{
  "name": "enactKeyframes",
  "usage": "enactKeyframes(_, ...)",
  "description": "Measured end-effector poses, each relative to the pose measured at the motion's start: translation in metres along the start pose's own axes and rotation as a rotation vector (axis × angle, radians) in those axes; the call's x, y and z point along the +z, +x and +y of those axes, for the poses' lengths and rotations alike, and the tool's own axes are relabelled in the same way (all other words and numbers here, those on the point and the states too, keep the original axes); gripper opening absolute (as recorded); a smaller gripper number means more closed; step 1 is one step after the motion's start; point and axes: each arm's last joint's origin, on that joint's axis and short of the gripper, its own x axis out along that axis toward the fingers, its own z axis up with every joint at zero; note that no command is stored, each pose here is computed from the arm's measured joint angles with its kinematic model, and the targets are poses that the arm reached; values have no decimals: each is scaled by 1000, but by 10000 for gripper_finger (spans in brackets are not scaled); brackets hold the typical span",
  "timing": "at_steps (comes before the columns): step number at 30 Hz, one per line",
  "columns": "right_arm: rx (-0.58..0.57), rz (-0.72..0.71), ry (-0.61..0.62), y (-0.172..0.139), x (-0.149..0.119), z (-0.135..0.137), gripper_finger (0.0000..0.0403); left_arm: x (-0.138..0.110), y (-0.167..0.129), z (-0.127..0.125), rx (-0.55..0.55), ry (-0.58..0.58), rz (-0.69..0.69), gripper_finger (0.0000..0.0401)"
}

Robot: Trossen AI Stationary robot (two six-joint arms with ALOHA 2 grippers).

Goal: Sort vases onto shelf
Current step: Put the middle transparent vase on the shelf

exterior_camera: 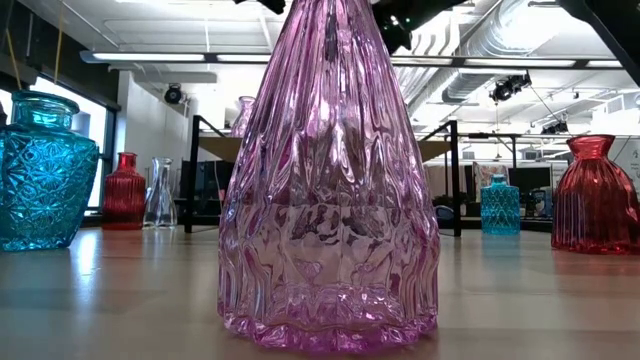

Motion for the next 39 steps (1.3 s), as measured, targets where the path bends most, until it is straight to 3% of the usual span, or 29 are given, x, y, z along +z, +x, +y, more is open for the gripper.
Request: enactKeyframes(39, 12, -21, 36, 13, 2, -3, 13, 0, 0, 0, 0, 0, 0, 58)
